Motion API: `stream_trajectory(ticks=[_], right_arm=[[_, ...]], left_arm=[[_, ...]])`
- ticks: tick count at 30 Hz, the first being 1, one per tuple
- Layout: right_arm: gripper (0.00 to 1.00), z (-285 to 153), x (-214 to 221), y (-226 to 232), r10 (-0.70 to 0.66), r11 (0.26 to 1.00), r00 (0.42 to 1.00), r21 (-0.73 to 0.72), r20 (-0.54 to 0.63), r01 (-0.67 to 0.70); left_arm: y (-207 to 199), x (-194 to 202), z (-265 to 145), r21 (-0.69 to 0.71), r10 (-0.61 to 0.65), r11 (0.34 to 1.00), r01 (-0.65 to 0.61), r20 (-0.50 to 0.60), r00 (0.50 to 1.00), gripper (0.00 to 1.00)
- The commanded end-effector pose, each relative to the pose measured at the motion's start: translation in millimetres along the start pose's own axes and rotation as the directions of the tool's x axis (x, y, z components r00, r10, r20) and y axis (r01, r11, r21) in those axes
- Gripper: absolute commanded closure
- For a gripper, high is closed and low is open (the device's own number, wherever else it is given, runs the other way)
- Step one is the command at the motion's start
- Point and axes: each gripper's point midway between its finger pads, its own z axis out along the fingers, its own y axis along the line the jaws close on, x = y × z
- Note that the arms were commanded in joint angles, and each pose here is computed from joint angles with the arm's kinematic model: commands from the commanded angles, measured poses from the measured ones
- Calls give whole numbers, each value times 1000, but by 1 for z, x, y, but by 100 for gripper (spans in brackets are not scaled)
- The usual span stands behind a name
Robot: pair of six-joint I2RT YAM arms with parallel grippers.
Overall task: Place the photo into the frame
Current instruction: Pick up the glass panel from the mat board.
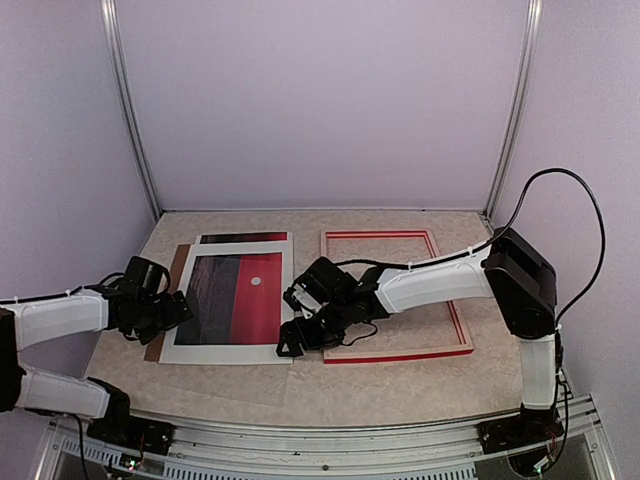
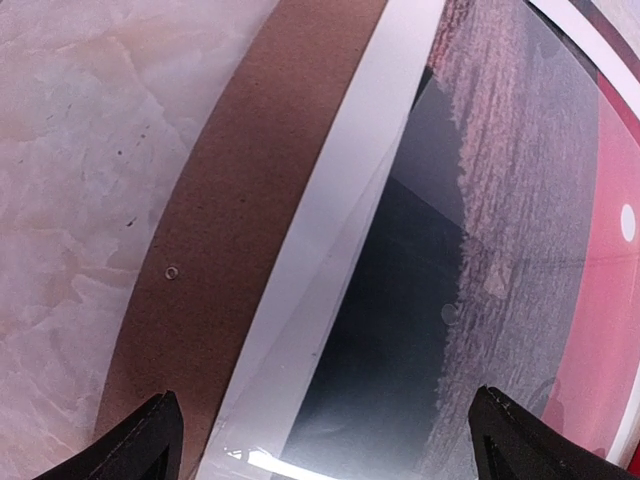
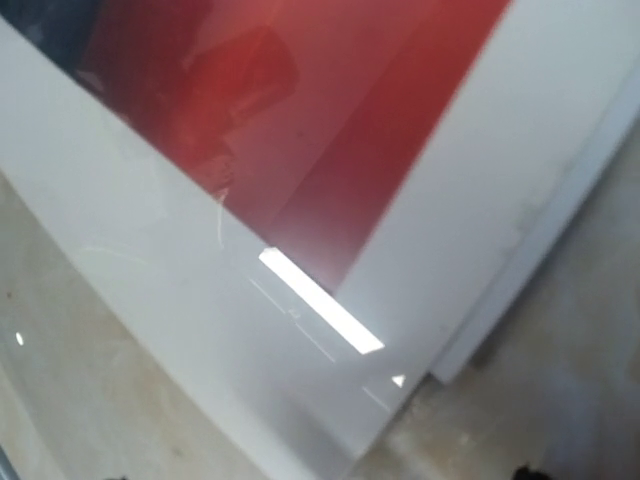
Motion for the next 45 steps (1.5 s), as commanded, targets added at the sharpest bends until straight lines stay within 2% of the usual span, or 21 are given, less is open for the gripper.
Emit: stream_trajectory(ticks=[1,13,22,30,37,45], right_arm=[[17,7,4,-6,61,997,998,46,-26,-60],[15,7,-3,-40,176,979,984,105,10,-176],[15,9,-26,-77,242,958,967,141,83,-252],[17,-1,-50,-112,268,938,951,185,156,-294],[20,-3,-68,-127,303,938,939,125,165,-325],[22,6,-70,-121,329,939,934,57,140,-339]], left_arm=[[12,-1,3,-17,-41,999,41,29,999,1],[-5,31,3,46,-9,999,12,-65,998,5],[-26,56,-8,137,10,991,6,-119,993,20],[-41,38,-25,197,31,980,-21,-49,998,25],[-41,19,-6,110,93,990,-92,-6,996,15],[-57,0,8,97,149,984,-149,10,989,17]])
